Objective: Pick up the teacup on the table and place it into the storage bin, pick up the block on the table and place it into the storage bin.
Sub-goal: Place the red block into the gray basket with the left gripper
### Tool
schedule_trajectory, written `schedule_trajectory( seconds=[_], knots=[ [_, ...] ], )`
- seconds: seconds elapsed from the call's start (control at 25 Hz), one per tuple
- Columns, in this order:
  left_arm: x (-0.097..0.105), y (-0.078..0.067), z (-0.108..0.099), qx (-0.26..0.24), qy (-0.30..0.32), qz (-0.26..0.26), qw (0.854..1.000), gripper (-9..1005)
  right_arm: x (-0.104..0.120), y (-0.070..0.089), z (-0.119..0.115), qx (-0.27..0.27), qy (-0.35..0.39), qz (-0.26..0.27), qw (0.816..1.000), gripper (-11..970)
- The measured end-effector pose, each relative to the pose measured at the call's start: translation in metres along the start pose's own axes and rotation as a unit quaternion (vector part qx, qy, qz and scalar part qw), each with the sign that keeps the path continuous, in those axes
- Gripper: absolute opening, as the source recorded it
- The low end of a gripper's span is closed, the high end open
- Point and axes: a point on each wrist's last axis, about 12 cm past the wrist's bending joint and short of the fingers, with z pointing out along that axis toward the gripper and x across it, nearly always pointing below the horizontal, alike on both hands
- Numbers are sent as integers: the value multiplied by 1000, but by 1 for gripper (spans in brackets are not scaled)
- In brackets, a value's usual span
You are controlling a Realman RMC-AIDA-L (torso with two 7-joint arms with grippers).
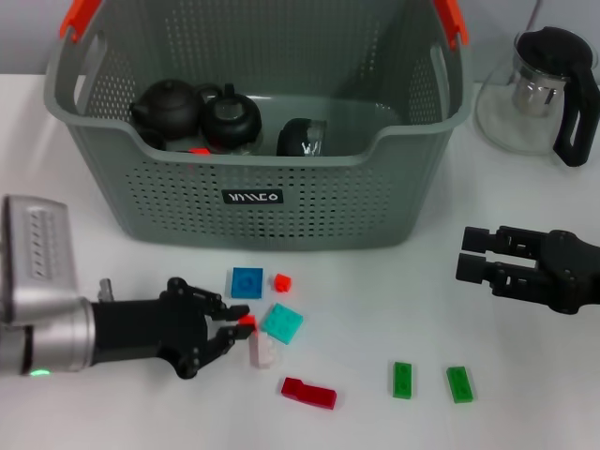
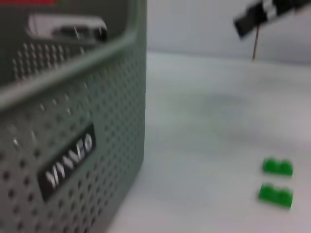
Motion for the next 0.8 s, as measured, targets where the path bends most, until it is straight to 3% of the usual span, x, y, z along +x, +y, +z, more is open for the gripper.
schedule_trajectory(
  seconds=[0.24,0.48,0.64,0.8],
  knots=[
    [-24,4,-31,43,-87,-28,995,172,-1,0,0,0,0,-1,1000,673],
    [-56,4,-51,113,-185,-35,976,187,-2,-1,0,0,0,-2,1000,673],
    [-81,16,-54,113,-250,-42,961,198,-1,0,0,1,0,-1,1000,673],
    [-113,37,-52,105,-286,-38,952,209,-1,0,0,1,0,-1,1000,673]
  ],
)
